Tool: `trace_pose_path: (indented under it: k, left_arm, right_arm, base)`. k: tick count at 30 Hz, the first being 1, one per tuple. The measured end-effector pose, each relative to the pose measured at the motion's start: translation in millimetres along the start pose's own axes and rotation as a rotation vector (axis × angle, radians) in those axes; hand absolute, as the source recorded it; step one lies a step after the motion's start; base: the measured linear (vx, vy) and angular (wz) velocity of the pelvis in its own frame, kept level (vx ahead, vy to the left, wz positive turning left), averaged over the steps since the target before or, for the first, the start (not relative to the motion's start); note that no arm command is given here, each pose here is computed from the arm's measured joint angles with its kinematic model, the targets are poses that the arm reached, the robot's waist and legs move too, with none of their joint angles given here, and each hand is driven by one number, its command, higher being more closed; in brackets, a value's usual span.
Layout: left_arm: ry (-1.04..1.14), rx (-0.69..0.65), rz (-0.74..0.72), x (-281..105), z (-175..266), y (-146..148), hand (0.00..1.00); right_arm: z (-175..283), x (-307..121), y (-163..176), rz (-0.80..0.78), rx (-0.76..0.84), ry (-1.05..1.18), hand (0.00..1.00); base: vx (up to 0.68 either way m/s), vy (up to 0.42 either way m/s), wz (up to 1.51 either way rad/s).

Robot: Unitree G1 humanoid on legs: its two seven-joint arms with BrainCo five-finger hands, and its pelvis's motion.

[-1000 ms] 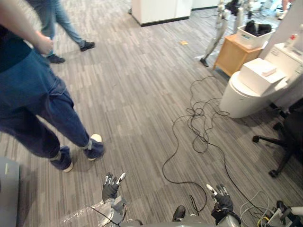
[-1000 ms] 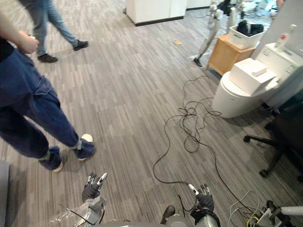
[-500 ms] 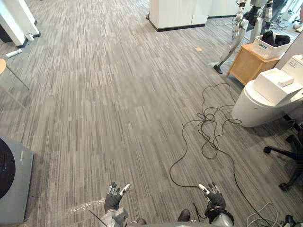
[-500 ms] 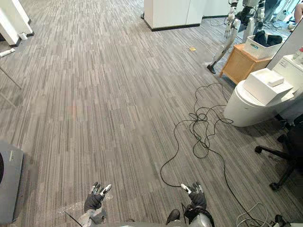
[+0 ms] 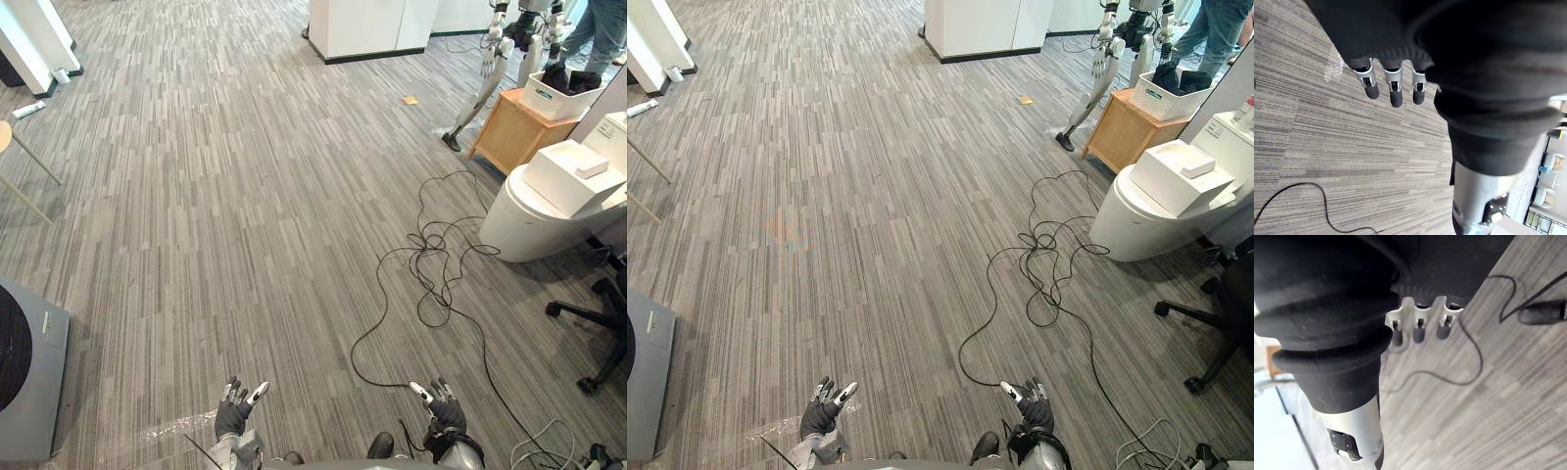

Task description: Organize washtable

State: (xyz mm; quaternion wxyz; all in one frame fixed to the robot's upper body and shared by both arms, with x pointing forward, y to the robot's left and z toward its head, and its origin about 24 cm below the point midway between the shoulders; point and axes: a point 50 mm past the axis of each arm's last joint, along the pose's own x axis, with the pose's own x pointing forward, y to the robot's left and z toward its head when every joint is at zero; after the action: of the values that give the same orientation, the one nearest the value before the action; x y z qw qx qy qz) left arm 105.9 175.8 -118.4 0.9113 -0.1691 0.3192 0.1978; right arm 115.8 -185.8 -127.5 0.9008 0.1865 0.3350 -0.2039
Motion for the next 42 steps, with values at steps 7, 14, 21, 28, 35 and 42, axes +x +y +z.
trace_pose_path:
  k: [7, 14, 21, 28, 35, 42]
  left_arm:
    - [-0.004, 0.030, 0.008, -0.1, 0.1, -0.5, 0.00]
    - [-0.061, 0.029, -0.012, 1.4, 14.1, -3.1, 0.00]
    - [-0.195, 0.056, -0.120, 12.7, 51.3, -27.6, 0.00]
    - [-0.222, 0.026, -0.174, 10.9, 53.0, -46.5, 0.00]
    - [-0.284, -0.054, -0.239, 5.1, 67.1, -58.3, 0.00]
    - [-0.268, -0.139, -0.222, -5.4, 62.1, -49.6, 0.00]
  right_arm:
    - [9.2, 3.4, -3.2, 0.012, -0.084, -0.025, 0.00]
    - [9.9, 3.0, -7.3, 0.006, -0.096, -0.025, 0.00]
    - [26.6, 3.9, 5.9, 0.050, -0.082, -0.107, 0.00]
    - [20.7, -8.7, -6.4, 0.064, -0.161, -0.098, 0.00]
    - [67.4, 13.3, 22.6, 0.144, -0.126, -0.240, 0.00]
    - [59.3, 18.2, 49.3, 0.218, -0.135, -0.215, 0.00]
  base:
    - [-0.07, 0.071, 0.03]
    - [0.05, 0.061, 0.04]
    - [0.25, -0.016, 0.22]
    - [0.54, -0.341, 0.51]
    - [0.65, -0.258, -0.21]
    - [0.68, 0.146, -0.82]
